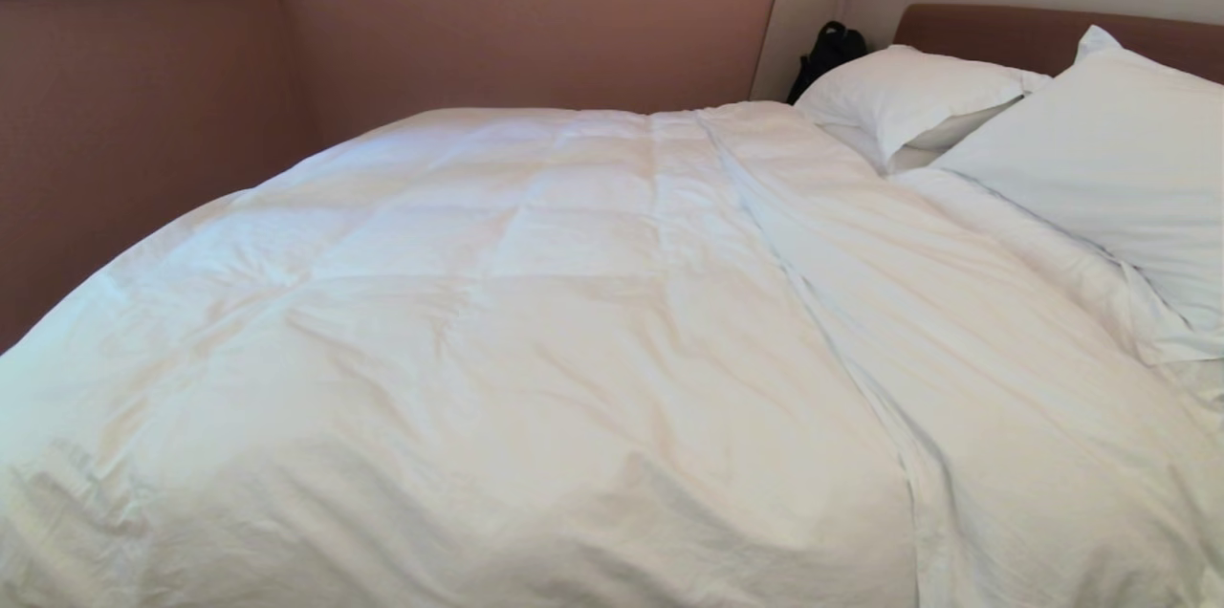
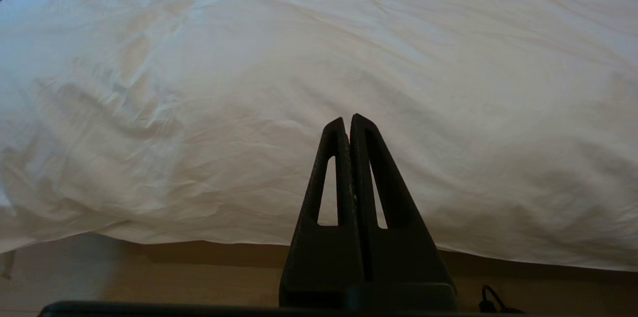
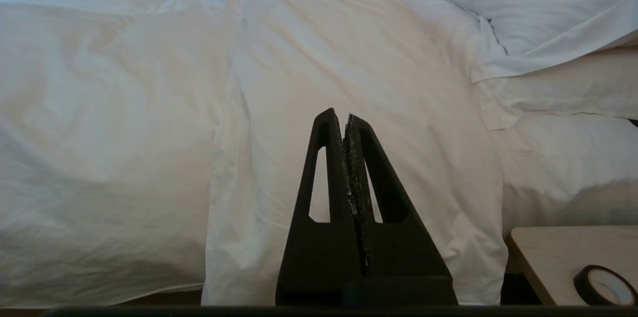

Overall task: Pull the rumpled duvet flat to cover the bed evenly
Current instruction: Flatten the corners of the folded blanket

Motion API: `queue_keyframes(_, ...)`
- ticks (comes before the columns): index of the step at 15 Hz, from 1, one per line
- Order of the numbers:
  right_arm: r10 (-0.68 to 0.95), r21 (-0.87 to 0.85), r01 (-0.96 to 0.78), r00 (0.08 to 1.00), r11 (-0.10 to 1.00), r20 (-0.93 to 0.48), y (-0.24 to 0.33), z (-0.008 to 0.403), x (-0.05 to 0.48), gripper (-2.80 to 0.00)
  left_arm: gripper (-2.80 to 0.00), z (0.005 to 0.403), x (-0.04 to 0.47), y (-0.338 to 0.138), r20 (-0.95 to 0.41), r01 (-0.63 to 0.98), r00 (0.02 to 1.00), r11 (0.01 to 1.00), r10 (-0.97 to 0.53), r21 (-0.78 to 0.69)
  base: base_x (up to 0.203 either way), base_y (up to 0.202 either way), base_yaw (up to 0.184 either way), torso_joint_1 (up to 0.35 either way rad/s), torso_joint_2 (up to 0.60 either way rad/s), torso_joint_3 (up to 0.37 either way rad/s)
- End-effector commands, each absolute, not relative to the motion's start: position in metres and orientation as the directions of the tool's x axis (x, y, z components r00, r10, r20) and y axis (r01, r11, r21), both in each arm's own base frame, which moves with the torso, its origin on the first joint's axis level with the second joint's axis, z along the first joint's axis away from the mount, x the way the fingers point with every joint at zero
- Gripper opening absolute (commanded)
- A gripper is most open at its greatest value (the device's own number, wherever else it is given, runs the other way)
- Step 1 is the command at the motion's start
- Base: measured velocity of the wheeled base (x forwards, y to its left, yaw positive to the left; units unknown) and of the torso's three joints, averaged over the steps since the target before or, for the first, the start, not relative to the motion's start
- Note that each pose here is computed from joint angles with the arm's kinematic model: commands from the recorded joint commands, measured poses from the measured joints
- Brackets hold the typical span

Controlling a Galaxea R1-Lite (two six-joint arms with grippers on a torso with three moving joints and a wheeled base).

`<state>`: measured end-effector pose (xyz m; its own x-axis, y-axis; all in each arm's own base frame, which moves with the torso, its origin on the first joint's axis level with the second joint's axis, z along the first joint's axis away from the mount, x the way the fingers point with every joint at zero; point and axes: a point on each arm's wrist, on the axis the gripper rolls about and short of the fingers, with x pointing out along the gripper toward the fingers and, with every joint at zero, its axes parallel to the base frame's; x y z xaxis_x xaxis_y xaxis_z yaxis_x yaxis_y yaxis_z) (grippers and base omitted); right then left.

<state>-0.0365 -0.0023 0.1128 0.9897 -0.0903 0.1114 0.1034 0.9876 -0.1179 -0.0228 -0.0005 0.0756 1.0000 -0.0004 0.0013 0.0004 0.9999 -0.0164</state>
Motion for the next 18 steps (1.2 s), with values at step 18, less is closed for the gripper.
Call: queue_keyframes(18, -0.038, -0.131, 0.043, 0.998, 0.990, 0.042, -0.001, 0.086, -0.025, -2.80, -2.80, 0.076, -0.023, -0.001, 0.000, 0.000, 1.000, 1.000, 0.000, -0.017, 0.000, 0.000, 0.000, 0.000, 0.00, 0.000)
